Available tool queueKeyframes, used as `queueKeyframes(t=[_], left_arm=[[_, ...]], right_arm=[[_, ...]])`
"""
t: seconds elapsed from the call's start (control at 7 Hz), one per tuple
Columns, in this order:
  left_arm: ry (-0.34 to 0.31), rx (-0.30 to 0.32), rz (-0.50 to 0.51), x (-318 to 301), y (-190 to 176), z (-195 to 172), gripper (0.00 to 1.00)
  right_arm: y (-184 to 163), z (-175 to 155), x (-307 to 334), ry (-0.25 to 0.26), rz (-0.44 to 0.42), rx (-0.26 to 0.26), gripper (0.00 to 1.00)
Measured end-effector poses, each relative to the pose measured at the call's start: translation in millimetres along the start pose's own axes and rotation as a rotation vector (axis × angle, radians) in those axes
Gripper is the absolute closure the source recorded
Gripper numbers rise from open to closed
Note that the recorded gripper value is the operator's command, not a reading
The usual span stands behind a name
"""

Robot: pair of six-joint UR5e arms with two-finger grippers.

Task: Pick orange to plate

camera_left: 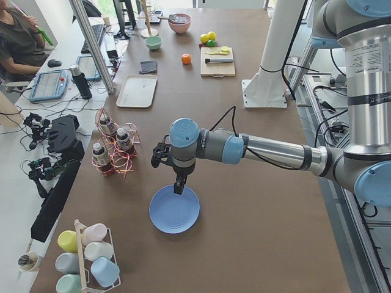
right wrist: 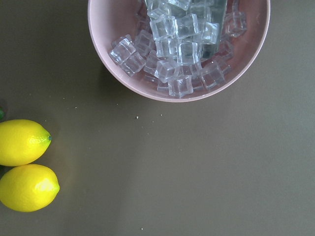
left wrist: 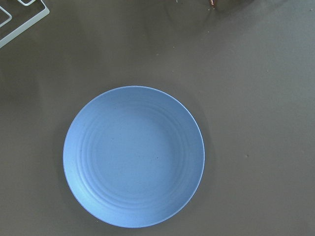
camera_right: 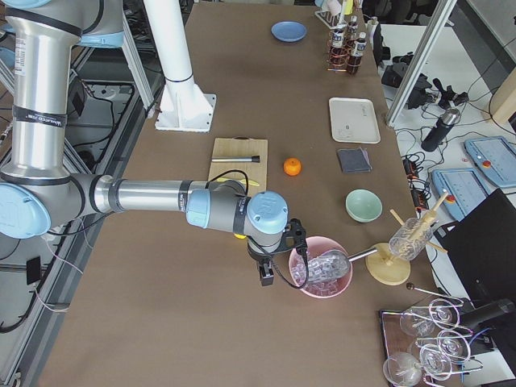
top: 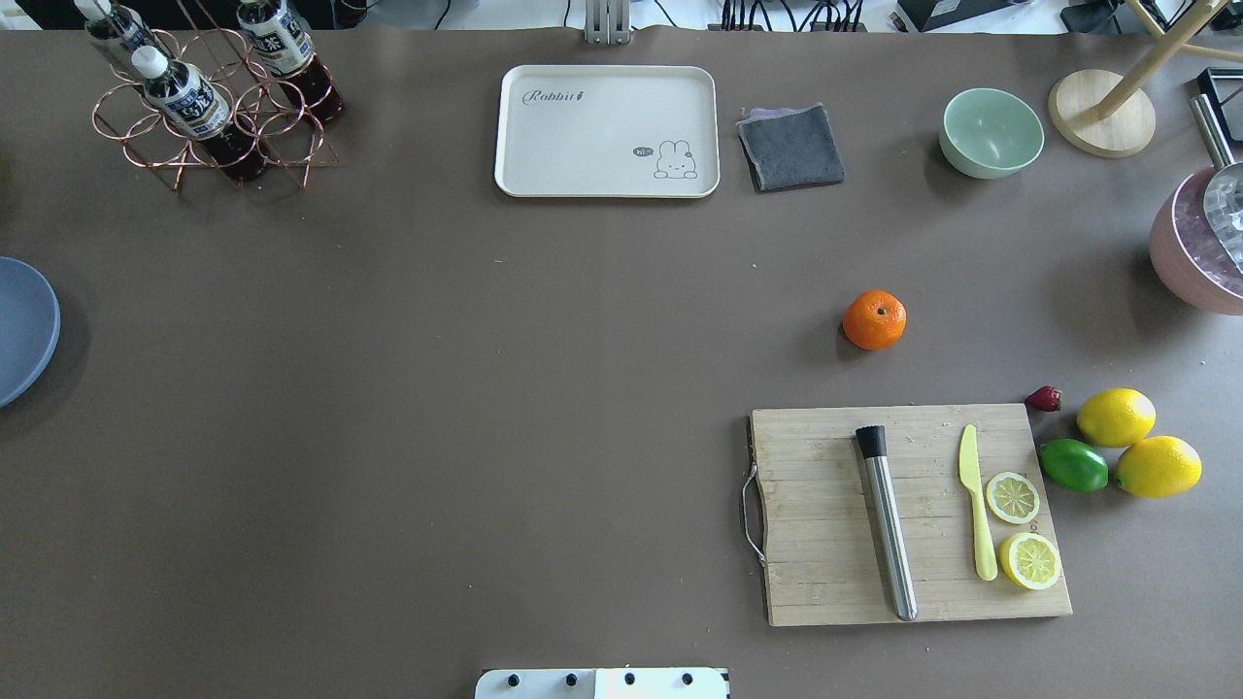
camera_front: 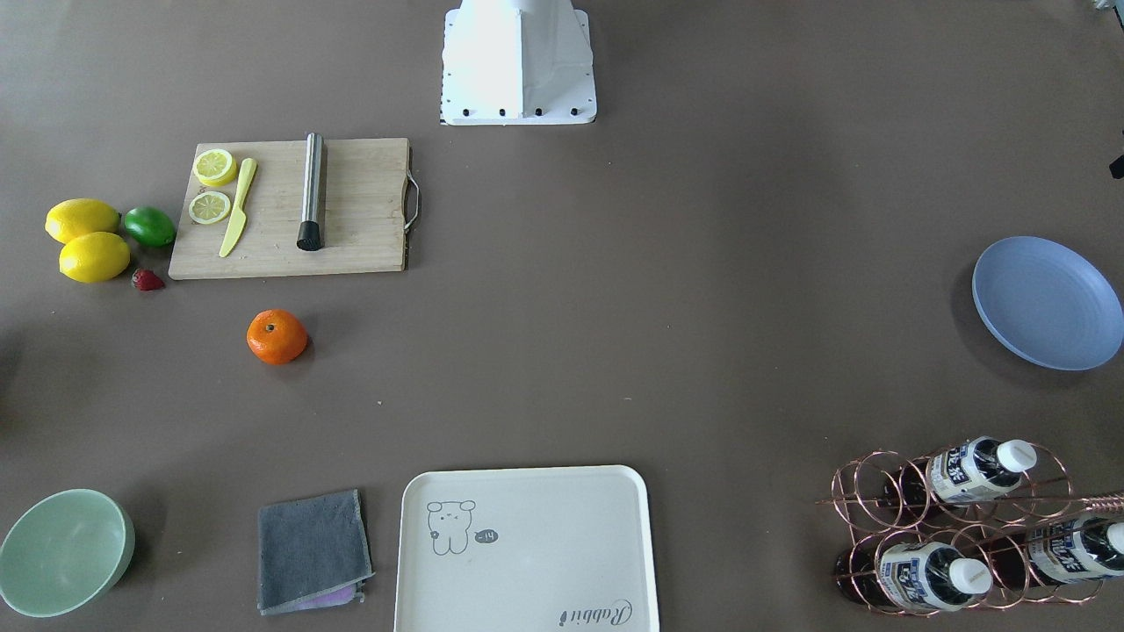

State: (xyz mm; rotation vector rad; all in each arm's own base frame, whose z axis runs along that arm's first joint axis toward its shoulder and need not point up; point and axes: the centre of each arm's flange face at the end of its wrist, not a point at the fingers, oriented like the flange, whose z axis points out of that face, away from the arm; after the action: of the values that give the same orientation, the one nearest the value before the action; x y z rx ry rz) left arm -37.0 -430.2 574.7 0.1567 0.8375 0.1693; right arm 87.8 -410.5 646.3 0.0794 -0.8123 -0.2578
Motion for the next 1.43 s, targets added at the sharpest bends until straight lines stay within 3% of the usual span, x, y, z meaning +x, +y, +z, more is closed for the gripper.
queueKeyframes(t=[0.29, 0.86, 1.43], left_arm=[[-0.002, -0.020, -0.001, -45, -9, 40, 0.03], [-0.003, 0.000, 0.034, -143, -33, 146, 0.03], [0.003, -0.019, 0.047, -148, -19, 186, 0.08]], right_arm=[[-1, -2, -3, 0.002, -0.001, 0.005, 0.00], [-16, 0, -13, -0.001, -0.016, -0.003, 0.00], [-44, 14, -38, -0.020, -0.037, -0.030, 0.00]])
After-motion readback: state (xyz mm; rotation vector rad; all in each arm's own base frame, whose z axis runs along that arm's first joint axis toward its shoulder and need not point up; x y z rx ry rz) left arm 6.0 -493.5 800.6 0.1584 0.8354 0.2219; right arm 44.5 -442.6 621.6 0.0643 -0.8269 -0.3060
